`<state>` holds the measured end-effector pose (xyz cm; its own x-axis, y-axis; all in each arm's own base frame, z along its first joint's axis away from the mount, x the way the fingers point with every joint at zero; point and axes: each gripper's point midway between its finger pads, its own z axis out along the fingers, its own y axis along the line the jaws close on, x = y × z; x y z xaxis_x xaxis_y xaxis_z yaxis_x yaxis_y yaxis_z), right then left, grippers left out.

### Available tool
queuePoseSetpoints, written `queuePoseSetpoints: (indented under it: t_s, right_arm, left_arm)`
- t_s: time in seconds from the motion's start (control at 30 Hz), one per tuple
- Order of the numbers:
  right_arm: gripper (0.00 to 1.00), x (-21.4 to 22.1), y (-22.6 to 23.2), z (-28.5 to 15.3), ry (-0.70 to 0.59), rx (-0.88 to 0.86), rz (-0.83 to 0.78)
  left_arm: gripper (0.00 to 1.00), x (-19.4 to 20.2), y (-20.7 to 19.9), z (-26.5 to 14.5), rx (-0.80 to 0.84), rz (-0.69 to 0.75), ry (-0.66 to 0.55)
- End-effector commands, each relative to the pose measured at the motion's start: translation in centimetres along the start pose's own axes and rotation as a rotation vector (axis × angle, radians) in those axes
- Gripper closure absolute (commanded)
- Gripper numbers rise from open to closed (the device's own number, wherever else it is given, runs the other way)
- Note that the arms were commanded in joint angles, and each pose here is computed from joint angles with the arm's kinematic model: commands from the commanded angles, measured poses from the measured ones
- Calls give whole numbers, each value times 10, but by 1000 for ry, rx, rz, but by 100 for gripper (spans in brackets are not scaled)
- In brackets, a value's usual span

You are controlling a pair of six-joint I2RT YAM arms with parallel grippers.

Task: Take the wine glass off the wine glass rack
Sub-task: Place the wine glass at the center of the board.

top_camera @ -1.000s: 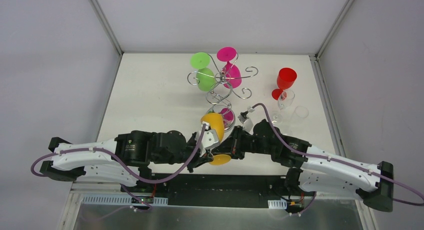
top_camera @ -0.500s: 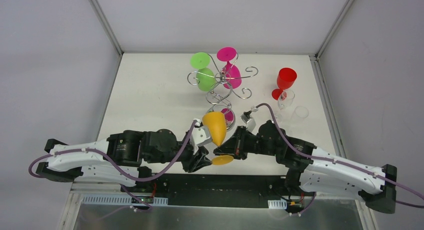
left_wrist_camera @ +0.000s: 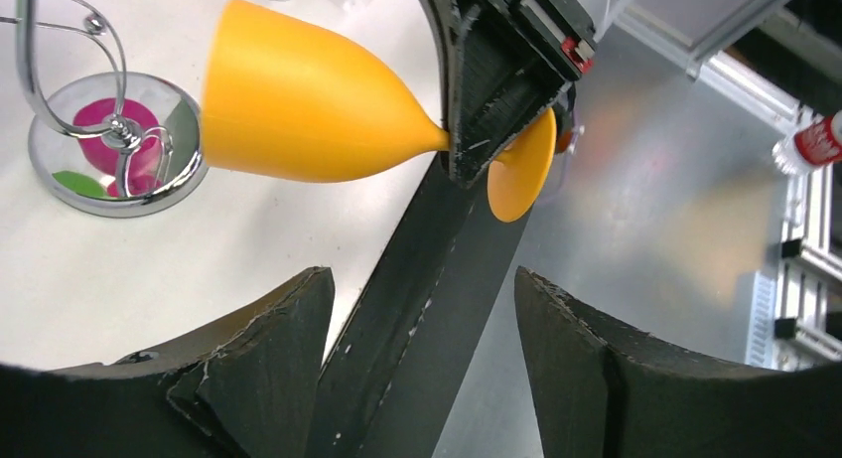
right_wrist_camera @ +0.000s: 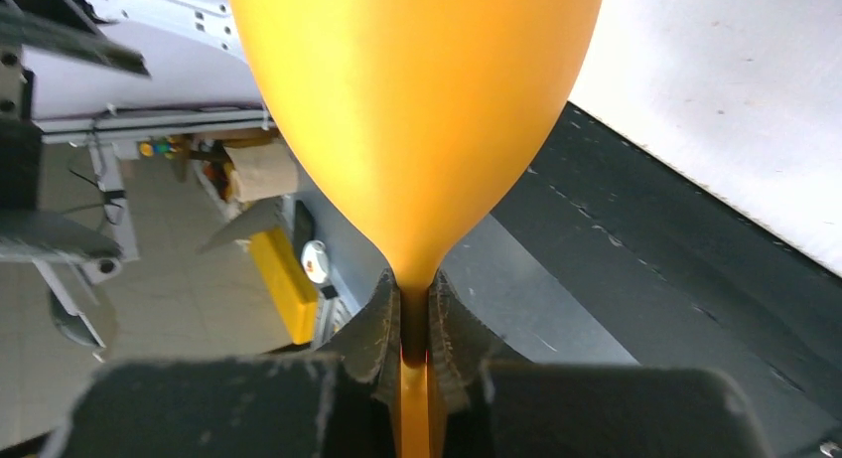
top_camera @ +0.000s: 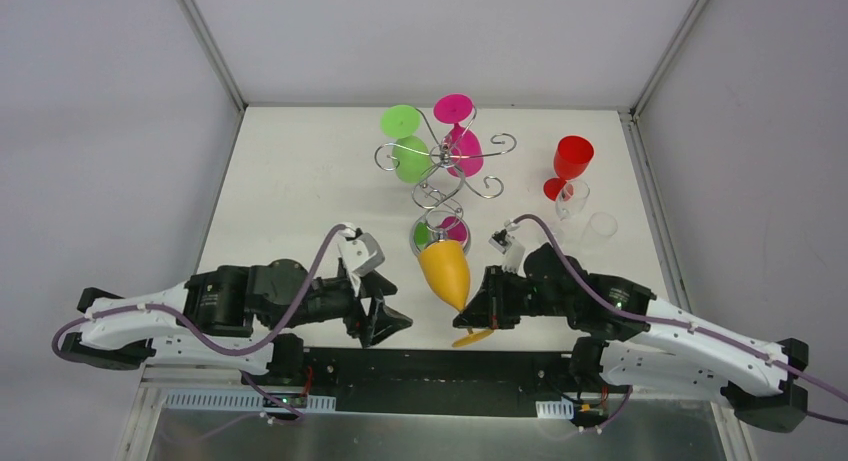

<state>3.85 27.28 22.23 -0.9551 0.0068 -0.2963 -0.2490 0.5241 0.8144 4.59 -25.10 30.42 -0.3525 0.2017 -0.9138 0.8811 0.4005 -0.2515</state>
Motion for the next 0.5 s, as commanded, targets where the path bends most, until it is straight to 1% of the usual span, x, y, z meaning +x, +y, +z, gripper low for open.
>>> queuePoseSetpoints:
  t_s: [0.0, 0.27, 0.47]
  right_arm:
    - [100, 0, 1, -24, 18, 22, -202]
    - [100, -4, 0, -30, 32, 21, -436]
    - [100, -6, 4, -30, 72, 10, -592]
  left_arm:
    - [31, -19, 5, -9, -27, -116, -119]
    - [29, -21, 19, -17, -91, -289, -194]
    - [26, -28, 32, -32, -108, -472, -302]
